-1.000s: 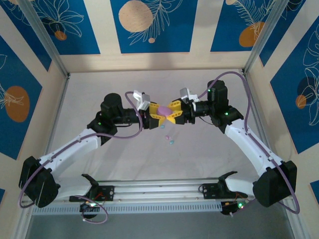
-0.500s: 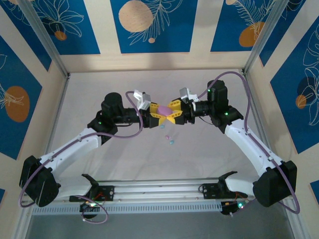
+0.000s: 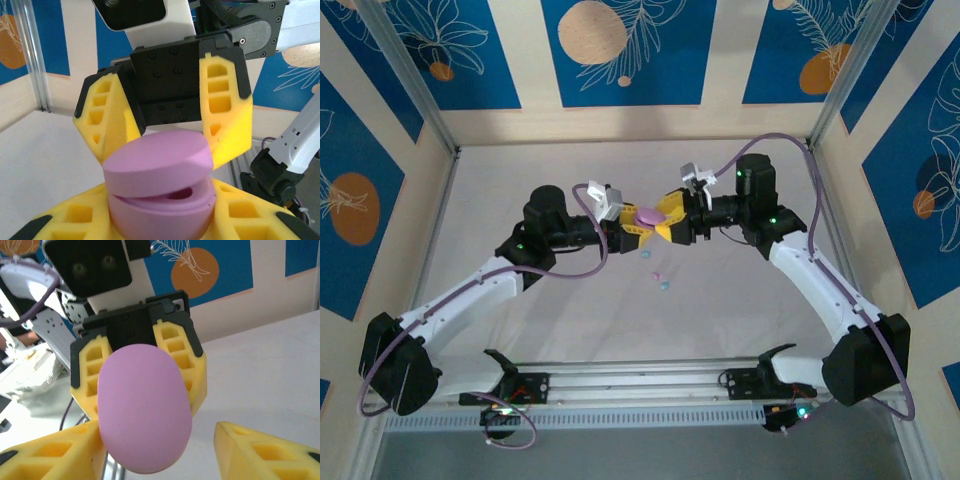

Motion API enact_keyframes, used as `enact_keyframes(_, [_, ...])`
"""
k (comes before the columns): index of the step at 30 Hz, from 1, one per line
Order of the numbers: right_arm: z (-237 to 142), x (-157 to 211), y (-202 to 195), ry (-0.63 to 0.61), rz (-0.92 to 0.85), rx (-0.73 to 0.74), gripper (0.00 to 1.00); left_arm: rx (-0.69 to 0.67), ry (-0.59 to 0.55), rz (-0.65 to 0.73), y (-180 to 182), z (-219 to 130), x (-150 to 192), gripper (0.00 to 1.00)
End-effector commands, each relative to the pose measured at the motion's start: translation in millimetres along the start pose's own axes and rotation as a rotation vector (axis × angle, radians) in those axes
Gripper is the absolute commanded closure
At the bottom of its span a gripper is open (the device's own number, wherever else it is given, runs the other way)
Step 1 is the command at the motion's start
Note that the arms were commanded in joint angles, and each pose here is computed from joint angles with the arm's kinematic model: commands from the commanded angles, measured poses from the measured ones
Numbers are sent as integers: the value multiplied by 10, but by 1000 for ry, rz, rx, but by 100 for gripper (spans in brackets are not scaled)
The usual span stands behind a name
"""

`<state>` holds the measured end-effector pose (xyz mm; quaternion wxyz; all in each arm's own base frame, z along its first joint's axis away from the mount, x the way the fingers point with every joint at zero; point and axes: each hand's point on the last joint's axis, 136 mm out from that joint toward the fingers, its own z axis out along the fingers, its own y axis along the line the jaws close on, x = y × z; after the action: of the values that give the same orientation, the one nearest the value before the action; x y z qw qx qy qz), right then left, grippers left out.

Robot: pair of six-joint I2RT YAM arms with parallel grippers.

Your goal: Insert the wireless bluetooth earbuds into the charging case

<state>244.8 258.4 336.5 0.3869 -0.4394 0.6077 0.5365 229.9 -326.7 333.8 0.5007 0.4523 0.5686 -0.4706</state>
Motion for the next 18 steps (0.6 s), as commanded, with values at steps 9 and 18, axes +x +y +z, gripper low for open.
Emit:
enact_keyframes(9, [-38, -187, -281, -12, 181, 136, 38, 49, -87, 80, -189, -23, -123, 76])
enact_keyframes(18, [-117, -408, 64, -39, 146, 75, 32, -159, -215, 80, 123, -120, -177, 75])
